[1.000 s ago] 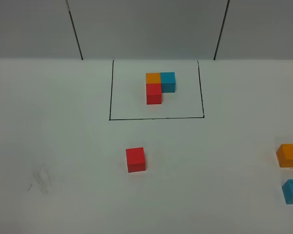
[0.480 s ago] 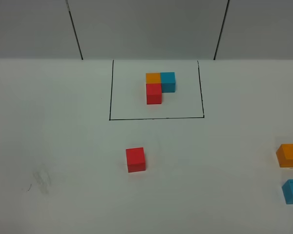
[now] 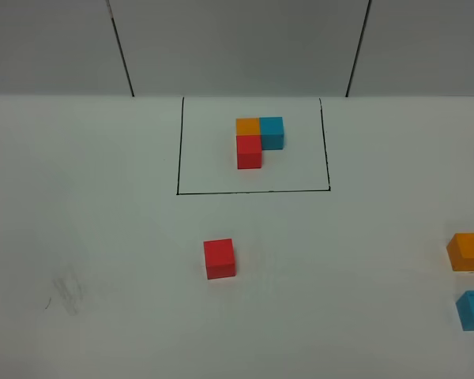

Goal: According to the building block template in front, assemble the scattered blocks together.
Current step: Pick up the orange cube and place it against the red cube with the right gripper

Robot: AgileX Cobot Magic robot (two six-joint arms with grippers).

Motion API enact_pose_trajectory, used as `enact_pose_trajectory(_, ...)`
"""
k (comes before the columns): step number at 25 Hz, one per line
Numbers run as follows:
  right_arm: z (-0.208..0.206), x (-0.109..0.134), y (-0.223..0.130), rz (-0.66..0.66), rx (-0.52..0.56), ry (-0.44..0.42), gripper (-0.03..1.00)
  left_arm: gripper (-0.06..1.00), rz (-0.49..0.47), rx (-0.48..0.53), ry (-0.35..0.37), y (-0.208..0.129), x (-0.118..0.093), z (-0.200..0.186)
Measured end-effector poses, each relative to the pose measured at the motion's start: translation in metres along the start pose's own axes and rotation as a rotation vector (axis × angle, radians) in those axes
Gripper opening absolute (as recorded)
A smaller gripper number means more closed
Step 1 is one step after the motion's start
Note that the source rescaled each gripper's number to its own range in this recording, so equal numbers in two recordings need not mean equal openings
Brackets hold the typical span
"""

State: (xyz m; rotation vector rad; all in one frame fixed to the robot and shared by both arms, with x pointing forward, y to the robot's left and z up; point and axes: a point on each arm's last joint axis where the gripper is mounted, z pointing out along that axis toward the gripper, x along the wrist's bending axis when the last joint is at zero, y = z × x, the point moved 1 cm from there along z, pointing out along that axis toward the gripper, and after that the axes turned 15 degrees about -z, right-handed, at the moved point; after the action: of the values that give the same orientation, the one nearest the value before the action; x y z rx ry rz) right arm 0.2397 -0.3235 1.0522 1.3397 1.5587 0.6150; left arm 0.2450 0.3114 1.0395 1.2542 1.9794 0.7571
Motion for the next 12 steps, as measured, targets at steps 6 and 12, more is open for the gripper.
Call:
enact_pose_trajectory(6, 0.0000, 0.0014, 0.0003, -0.003, -0.003, 0.014, 0.92, 0.00, 0.000, 0.000, 0.000, 0.0000, 0.0000, 0.0000)
enact_pose_trajectory(12, -0.0003, 0.0017, 0.0005, 0.006, -0.004, 0.018, 0.97, 0.00, 0.000, 0.000, 0.000, 0.0000, 0.0000, 0.0000)
